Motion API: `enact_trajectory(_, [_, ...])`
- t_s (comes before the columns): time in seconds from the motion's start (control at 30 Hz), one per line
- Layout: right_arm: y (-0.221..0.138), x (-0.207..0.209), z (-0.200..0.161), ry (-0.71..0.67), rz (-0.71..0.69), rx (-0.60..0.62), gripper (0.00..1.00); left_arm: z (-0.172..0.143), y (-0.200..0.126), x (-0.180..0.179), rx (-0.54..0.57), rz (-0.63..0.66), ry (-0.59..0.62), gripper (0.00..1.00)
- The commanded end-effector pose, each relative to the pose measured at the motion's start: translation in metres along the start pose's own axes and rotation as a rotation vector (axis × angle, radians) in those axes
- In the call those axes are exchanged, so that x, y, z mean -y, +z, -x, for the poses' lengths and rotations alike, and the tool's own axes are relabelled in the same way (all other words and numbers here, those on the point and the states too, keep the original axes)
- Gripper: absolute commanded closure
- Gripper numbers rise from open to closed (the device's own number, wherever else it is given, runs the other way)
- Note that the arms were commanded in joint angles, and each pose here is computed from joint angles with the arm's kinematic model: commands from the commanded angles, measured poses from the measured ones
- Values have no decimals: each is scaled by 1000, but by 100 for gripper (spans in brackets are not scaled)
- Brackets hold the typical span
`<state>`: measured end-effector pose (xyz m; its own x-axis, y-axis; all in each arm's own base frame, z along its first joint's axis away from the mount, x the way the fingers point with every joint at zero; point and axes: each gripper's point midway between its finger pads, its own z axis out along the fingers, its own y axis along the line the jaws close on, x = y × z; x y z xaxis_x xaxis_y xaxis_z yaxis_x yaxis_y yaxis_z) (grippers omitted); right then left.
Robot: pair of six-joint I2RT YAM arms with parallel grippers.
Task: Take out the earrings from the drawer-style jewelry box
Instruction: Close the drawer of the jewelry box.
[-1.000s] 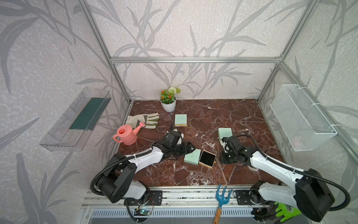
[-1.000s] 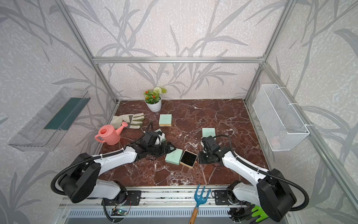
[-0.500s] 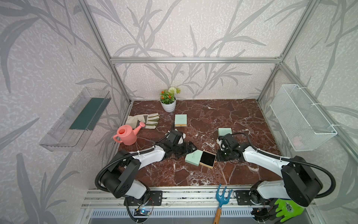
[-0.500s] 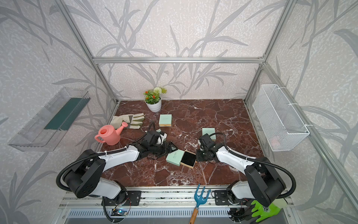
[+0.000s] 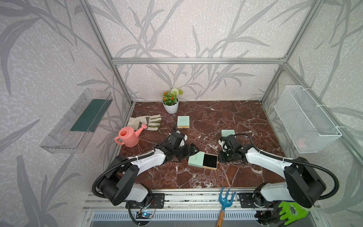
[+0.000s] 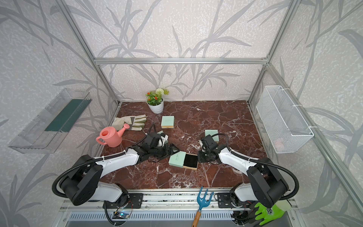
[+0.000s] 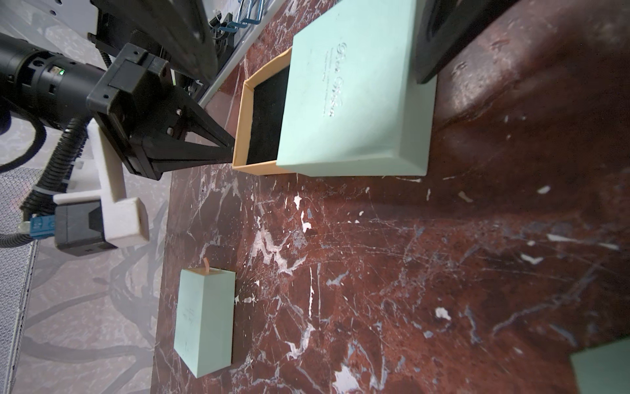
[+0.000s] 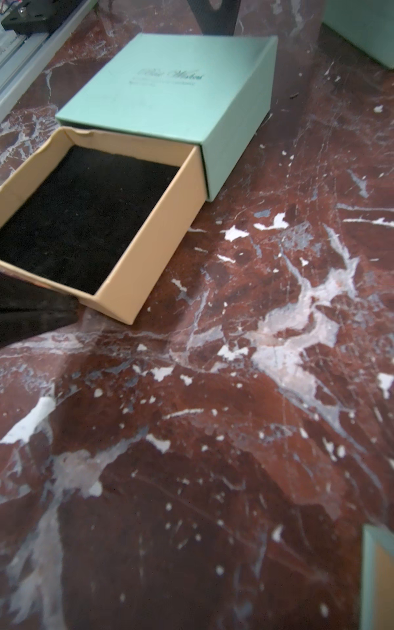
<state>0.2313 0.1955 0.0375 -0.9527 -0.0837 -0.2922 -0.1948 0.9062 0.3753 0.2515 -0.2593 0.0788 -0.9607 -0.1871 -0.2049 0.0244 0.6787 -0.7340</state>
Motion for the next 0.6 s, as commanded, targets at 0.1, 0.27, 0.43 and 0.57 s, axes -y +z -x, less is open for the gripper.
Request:
enact_trajectory(0.1, [0, -12, 15, -1, 29, 35, 95, -6, -2, -10, 1, 16, -26, 10])
enact_trajectory(0.27, [-1, -5, 12, 7, -4, 27, 95, -13, 0, -12, -22, 1, -35, 10])
enact_trajectory(0.43, [-17, 3, 2, -7, -35, 58, 89, -15, -7, -16, -11, 34, -12, 10])
enact_trajectory(0.57, [-30, -9, -3, -28, 15, 71, 75, -17, -8, -16, -18, 30, -5, 10])
